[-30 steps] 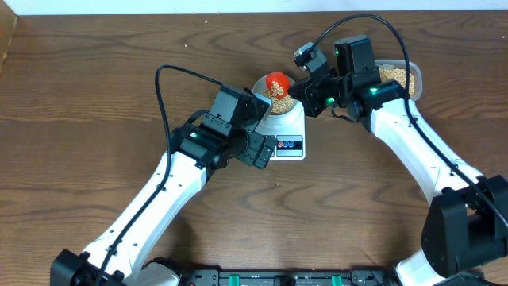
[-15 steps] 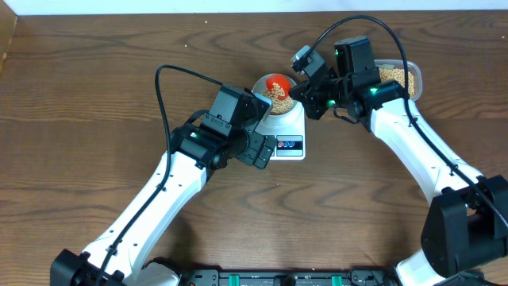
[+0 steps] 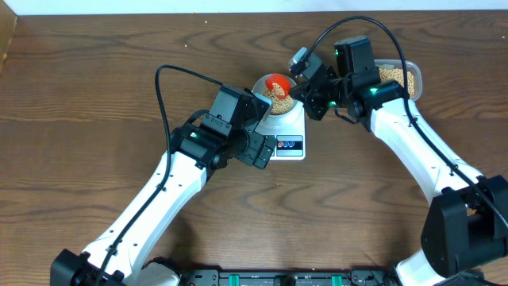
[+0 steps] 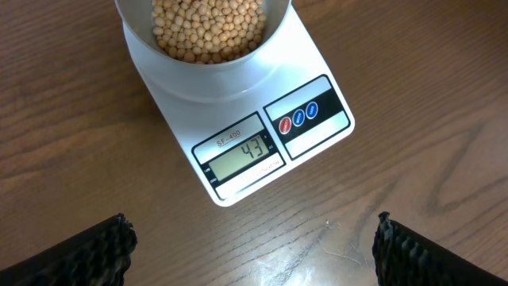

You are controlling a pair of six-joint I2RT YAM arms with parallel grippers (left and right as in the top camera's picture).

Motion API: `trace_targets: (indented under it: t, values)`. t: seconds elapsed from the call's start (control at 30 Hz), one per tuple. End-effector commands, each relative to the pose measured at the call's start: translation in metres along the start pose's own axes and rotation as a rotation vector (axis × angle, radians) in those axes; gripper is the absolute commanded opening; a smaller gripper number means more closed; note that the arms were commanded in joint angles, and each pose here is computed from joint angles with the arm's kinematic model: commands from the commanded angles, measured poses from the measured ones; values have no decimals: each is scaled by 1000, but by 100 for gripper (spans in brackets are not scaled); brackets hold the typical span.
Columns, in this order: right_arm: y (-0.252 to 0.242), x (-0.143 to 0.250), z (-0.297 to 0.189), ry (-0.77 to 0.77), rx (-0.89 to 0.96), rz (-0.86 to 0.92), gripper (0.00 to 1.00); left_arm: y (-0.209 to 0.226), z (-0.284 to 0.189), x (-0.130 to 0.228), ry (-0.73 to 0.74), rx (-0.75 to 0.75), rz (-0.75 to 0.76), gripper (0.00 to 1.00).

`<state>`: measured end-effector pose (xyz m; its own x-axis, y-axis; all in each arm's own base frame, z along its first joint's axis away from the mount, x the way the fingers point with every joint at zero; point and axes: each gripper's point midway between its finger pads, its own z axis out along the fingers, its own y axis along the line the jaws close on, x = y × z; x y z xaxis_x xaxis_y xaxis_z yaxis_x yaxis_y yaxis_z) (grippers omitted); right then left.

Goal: Scoop item into bowl and weigh 50g on scale
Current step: 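Tilt the red scoop slowly to trickle soybeans into the bowl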

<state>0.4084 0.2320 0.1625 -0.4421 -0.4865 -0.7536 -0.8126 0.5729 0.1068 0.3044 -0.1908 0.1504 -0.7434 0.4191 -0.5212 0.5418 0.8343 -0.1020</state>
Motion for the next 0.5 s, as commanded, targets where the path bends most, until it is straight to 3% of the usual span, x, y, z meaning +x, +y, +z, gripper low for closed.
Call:
trace_targets:
  t: [0.0,0.47]
  values:
    - [3,-8,-7,-20,3,32,1,0,-3,-2,-11,6,4,98]
    - [2,-10,-7,-29,6,62,1,0,-3,-2,-11,6,4,98]
